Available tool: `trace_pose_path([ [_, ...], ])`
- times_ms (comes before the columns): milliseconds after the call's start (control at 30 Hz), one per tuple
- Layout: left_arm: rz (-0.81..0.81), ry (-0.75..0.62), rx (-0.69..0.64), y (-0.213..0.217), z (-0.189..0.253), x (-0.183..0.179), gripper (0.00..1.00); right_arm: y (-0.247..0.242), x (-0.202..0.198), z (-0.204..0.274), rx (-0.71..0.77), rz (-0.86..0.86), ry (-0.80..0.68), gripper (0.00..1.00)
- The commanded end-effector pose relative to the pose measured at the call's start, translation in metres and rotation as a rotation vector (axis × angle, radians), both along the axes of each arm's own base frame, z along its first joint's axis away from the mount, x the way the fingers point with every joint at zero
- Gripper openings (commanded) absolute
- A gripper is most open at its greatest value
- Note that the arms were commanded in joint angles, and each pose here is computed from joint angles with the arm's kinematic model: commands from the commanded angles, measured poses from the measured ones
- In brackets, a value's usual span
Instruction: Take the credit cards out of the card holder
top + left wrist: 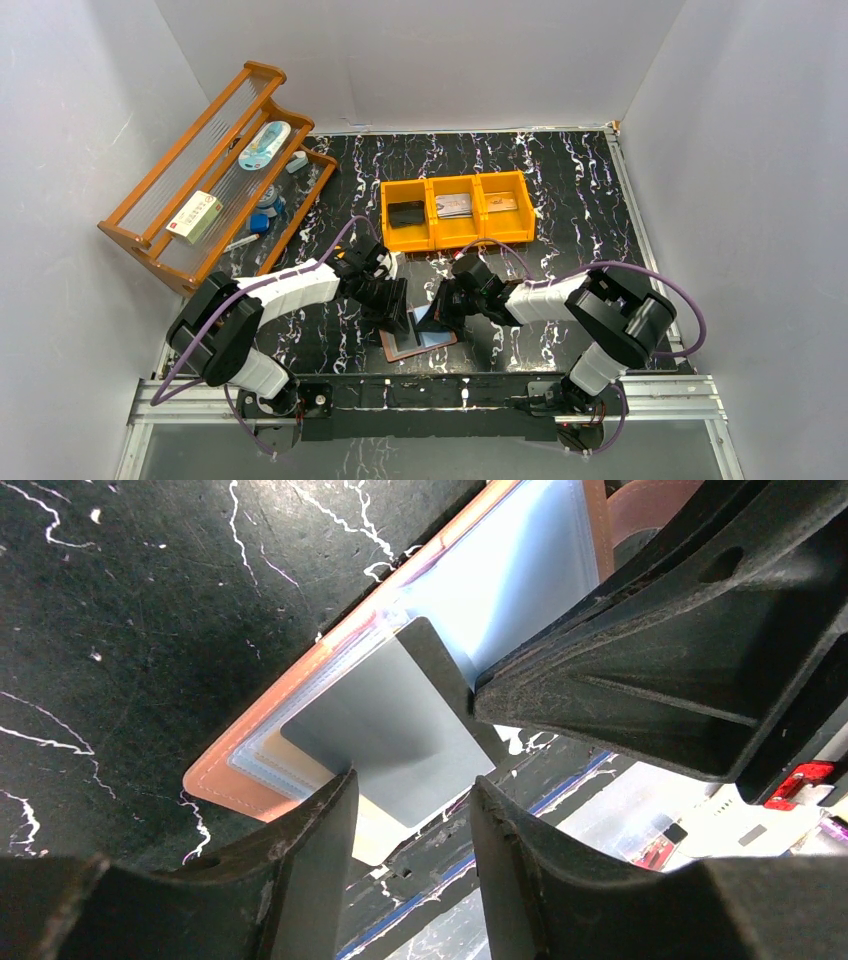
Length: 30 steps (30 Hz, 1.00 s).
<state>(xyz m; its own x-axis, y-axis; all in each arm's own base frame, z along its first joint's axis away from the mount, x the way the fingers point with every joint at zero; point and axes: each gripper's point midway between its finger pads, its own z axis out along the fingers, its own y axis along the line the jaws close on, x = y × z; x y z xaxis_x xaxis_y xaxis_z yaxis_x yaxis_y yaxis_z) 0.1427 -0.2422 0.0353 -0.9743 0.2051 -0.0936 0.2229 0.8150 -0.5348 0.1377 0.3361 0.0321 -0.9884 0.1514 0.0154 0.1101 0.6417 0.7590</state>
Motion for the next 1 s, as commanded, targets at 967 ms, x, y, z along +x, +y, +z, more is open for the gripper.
trace_pose_path([
  [967, -0.018, 0.037, 0.159, 0.031, -0.031, -0.016, 0.40, -0.014, 0.011, 0.010, 0.061, -0.064, -0.031, 0.05],
])
